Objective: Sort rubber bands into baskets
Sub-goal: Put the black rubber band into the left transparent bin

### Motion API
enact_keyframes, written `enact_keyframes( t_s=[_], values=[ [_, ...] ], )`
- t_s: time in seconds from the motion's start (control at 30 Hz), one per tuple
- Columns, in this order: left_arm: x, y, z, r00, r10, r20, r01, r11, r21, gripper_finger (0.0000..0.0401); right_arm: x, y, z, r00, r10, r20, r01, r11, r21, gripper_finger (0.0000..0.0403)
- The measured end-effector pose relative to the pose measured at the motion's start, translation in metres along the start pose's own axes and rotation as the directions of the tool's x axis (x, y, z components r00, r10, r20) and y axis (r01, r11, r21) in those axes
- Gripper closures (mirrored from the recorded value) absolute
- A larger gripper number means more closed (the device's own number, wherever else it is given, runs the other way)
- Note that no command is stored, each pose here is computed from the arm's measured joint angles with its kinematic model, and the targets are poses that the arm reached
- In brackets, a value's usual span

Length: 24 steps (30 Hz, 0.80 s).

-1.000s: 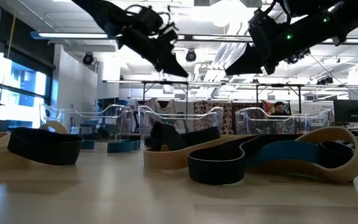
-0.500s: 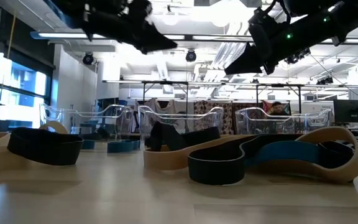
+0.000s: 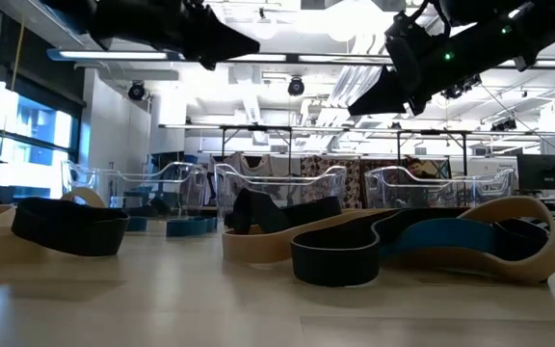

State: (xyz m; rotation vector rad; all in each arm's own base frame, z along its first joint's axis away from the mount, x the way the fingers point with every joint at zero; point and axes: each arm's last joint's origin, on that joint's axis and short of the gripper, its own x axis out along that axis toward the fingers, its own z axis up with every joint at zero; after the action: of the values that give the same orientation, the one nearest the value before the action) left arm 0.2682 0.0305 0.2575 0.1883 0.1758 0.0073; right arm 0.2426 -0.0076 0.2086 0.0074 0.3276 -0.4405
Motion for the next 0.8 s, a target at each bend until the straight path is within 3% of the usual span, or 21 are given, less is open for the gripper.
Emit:
enact_keyframes(
  t_s=[0.1,0.23,0.37,0.5,0.67,0.8],
  values=[
    [0.001,-0.008,0.0,1.0,-0.008,-0.016,0.006,0.998,-0.07,0.0401,0.0,0.0,0.0,1.0,0.0,0.0,0.0,1.0,-0.008,0.0403],
    [0.001,-0.021,-0.002,0.997,-0.055,-0.049,0.051,0.996,-0.074,0.0401,0.001,0.0,-0.001,1.0,0.0,-0.003,0.0,1.0,-0.016,0.0403],
    [0.001,-0.033,0.0,0.994,-0.098,-0.044,0.092,0.988,-0.12,0.0401,0.003,0.002,-0.002,1.0,0.018,0.001,-0.018,0.999,0.046,0.0403],
    [0.0,-0.05,0.004,0.99,-0.141,-0.029,0.137,0.984,-0.112,0.0401,0.009,0.005,-0.002,0.999,0.04,0.031,-0.042,0.996,0.074,0.0403],
    [-0.002,-0.065,0.006,0.994,-0.101,-0.042,0.096,0.989,-0.111,0.0401,0.016,0.009,-0.002,0.997,0.047,0.068,-0.052,0.996,0.069,0.0403],
    [-0.003,-0.074,0.008,0.992,-0.125,-0.032,0.121,0.987,-0.107,0.0401,0.021,0.011,-0.005,0.995,0.048,0.087,-0.057,0.993,0.105,0.0403]
  ],
)
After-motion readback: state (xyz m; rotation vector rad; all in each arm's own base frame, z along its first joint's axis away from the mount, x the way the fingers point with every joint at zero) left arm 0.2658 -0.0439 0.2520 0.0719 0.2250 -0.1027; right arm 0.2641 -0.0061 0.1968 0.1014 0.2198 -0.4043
